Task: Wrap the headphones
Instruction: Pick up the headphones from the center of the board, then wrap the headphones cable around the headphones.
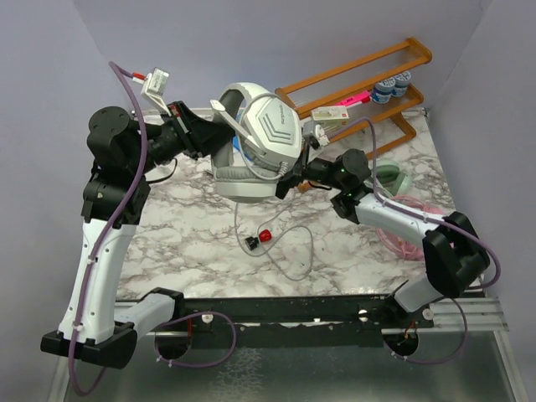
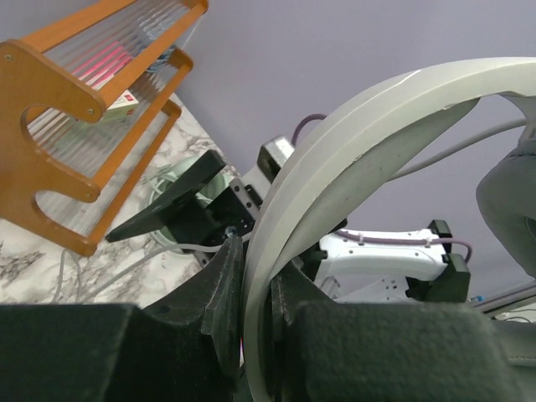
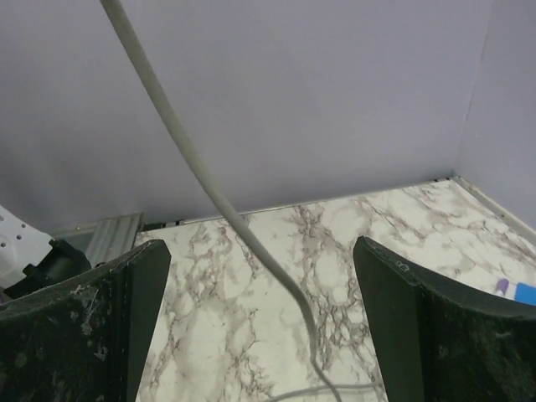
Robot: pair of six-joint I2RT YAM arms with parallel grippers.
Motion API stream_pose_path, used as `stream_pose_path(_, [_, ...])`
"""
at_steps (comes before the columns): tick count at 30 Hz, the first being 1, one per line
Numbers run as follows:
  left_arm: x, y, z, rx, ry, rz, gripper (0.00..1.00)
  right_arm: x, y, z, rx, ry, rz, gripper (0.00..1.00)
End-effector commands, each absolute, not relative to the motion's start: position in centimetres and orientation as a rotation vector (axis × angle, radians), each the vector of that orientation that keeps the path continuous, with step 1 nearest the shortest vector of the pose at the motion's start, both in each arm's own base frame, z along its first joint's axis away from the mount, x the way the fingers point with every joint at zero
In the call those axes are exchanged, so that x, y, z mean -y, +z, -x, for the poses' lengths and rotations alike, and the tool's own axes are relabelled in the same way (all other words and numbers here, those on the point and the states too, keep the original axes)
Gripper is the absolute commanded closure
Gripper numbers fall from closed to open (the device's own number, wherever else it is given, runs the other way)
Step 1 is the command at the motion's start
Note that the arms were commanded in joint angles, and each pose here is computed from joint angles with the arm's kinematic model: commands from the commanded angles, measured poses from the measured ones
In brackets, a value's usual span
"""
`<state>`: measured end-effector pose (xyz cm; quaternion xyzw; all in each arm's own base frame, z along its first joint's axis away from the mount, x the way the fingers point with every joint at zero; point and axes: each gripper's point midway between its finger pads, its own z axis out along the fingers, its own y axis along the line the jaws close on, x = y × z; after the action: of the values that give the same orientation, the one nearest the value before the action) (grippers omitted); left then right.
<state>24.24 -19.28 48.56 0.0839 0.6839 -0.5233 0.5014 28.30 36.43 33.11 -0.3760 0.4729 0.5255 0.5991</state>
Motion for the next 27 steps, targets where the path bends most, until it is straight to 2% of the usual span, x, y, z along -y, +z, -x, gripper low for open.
stream_pose_path(1, [19.7, 53.2, -21.7, -1.515, -1.359, -0.272, 1.00, -38.1, 35.5, -27.2, -0.919, 1.213, 0.919, 0.00])
stream_pose_path(3, [19.8, 53.8, -21.3, -1.496, -1.370, -0.285, 1.00, -38.9, 35.2, -27.3, -0.920, 1.219, 0.932, 0.02])
stream_pose_path(5, [19.8, 54.4, -20.9, -1.480, -1.377, -0.298, 1.00, -39.6, 35.2, -27.2, -0.914, 1.232, 0.946, 0.11])
stream_pose_path(12, [19.5, 56.0, -20.0, -1.437, -1.372, -0.306, 1.00, -41.0, 34.8, -27.0, -0.923, 1.274, 0.954, 0.69])
stream_pose_path(15, [19.1, 56.5, -20.2, -1.422, -1.349, -0.268, 1.00, -41.3, 34.7, -26.6, -0.931, 1.299, 0.956, 0.82])
stream_pose_path(18, [18.8, 56.6, -20.8, -1.422, -1.328, -0.227, 1.00, -41.1, 34.3, -25.9, -0.942, 1.313, 0.951, 0.81])
stream_pose_path(19, [18.6, 56.6, -21.1, -1.424, -1.321, -0.205, 1.00, -41.1, 34.1, -25.7, -0.948, 1.315, 0.949, 0.75])
stream_pose_path(21, [18.3, 56.6, -21.7, -1.421, -1.311, -0.162, 1.00, -41.0, 33.7, -25.3, -0.955, 1.322, 0.958, 0.51])
stream_pose_path(22, [18.3, 56.6, -21.9, -1.420, -1.310, -0.151, 1.00, -41.0, 33.6, -25.2, -0.961, 1.323, 0.960, 0.47])
stream_pose_path(24, [18.4, 56.5, -22.2, -1.429, -1.315, -0.152, 1.00, -40.7, 33.4, -25.1, -0.977, 1.316, 0.960, 0.44])
stream_pose_path(27, [18.6, 56.1, -22.5, -1.445, -1.327, -0.150, 1.00, -40.3, 33.6, -25.0, -0.984, 1.288, 0.966, 0.60])
